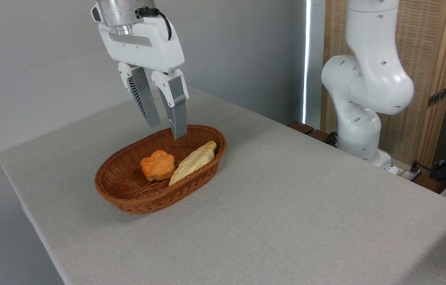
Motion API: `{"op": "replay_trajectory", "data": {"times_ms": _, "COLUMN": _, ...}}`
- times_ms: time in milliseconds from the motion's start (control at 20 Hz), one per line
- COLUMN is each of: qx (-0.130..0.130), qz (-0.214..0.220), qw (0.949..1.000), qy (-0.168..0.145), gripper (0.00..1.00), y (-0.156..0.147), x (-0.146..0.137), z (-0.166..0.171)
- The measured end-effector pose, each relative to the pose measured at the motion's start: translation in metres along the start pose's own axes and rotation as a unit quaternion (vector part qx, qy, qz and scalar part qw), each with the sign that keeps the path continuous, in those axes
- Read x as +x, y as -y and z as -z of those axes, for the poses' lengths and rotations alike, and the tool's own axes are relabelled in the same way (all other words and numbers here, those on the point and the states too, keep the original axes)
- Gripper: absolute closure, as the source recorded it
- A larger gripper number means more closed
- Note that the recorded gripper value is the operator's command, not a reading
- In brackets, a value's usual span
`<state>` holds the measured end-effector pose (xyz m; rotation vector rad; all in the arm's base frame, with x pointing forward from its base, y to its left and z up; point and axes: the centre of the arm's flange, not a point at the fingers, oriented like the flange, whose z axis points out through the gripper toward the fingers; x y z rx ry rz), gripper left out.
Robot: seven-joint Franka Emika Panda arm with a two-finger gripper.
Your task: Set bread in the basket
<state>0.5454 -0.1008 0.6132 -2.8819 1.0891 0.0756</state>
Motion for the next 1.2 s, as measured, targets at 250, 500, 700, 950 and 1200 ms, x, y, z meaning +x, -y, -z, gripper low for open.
{"op": "replay_trajectory", "data": {"times_ms": 250, "qx": 0.003, "qz": 0.011, "qw": 0.9999, "qy": -0.004, "gripper": 0.00, "y": 0.009, "x": -0.010, "z": 0.005}}
{"op": "replay_trajectory", "data": {"times_ms": 500, "qx": 0.005, "qz": 0.019, "qw": 0.9998, "qy": -0.006, "gripper": 0.00, "y": 0.008, "x": -0.027, "z": 0.006}}
{"op": "replay_trajectory", "data": {"times_ms": 700, "qx": 0.004, "qz": 0.018, "qw": 0.9997, "qy": -0.013, "gripper": 0.00, "y": 0.013, "x": -0.034, "z": 0.003}}
{"op": "replay_trajectory", "data": {"times_ms": 950, "qx": -0.006, "qz": 0.019, "qw": 0.9993, "qy": -0.030, "gripper": 0.00, "y": 0.020, "x": -0.036, "z": 0.000}}
{"op": "replay_trajectory", "data": {"times_ms": 1200, "qx": -0.007, "qz": 0.025, "qw": 0.9992, "qy": -0.030, "gripper": 0.00, "y": 0.026, "x": -0.040, "z": -0.001}}
